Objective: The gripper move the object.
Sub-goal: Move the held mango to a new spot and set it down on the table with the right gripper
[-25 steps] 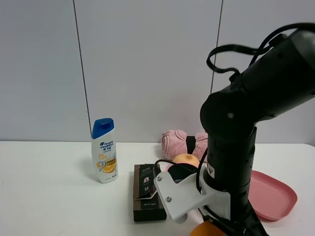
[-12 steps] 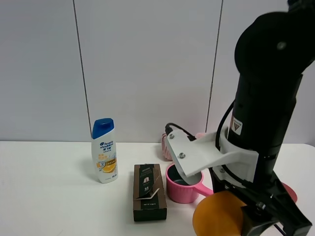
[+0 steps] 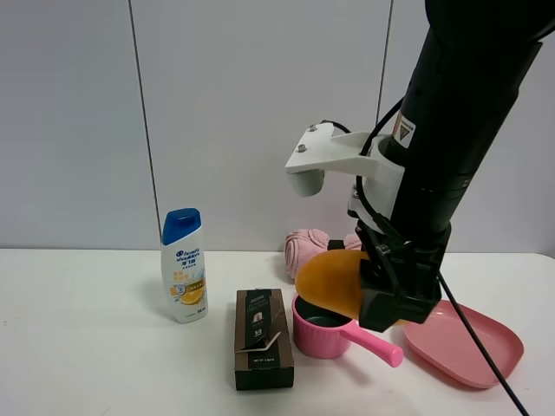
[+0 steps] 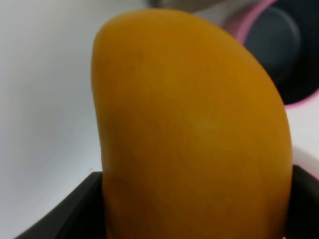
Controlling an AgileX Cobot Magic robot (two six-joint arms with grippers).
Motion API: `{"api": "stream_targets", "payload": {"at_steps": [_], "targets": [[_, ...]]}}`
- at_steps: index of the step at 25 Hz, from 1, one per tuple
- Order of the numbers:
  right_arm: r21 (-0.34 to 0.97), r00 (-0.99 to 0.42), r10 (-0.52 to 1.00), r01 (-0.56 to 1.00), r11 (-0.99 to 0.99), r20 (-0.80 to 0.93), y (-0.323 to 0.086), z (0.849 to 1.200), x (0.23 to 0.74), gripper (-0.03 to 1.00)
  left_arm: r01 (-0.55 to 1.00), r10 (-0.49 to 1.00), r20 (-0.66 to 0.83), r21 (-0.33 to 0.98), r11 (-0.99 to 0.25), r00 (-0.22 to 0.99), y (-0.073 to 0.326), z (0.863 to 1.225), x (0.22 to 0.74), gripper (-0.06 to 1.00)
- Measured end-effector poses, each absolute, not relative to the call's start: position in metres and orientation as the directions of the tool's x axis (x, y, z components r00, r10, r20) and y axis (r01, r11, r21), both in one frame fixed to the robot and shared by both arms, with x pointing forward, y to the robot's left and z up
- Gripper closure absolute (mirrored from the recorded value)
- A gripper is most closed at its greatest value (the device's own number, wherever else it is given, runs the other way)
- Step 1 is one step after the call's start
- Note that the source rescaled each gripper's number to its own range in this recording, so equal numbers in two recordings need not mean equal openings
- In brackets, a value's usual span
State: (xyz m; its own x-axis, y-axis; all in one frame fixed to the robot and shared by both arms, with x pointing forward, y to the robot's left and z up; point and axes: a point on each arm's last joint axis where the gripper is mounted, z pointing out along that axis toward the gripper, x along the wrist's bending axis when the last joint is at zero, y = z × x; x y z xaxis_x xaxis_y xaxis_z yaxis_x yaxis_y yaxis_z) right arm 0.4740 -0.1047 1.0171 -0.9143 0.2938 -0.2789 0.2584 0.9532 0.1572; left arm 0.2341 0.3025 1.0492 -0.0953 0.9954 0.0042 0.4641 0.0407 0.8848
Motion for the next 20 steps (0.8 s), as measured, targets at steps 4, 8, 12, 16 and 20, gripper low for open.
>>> {"api": "stream_targets", "payload": {"at_steps": [4, 8, 12, 16, 20], "targets": [[0.163, -0.858, 0.384, 0.348, 0.923, -0.341, -0.109, 1.019, 0.48, 0.97, 0.464, 0.995, 0.004, 0.885, 0.041, -0.095, 0.303, 1.049, 0.234, -0.06], [0.172, -0.802, 0.443, 0.409, 0.896, -0.4, -0.113, 1.021, 0.485, 0.97, 0.464, 0.995, 0.004, 0.885, 0.041, -0.095, 0.303, 1.049, 0.234, -0.06], [0.242, -0.781, 0.492, 0.428, 0.87, -0.386, -0.109, 1.022, 0.487, 0.97, 0.464, 0.995, 0.004, 0.885, 0.041, -0.095, 0.303, 1.049, 0.234, -0.06], [0.446, -0.783, 0.558, 0.411, 0.795, -0.275, -0.088, 1.023, 0.49, 0.97, 0.464, 0.995, 0.004, 0.885, 0.041, -0.095, 0.303, 1.049, 0.234, -0.06], [0.561, -0.828, 0.504, 0.301, 0.771, -0.248, -0.066, 1.011, 0.499, 0.97, 0.464, 0.995, 0.004, 0.885, 0.041, -0.095, 0.303, 1.049, 0.234, -0.06]]}}
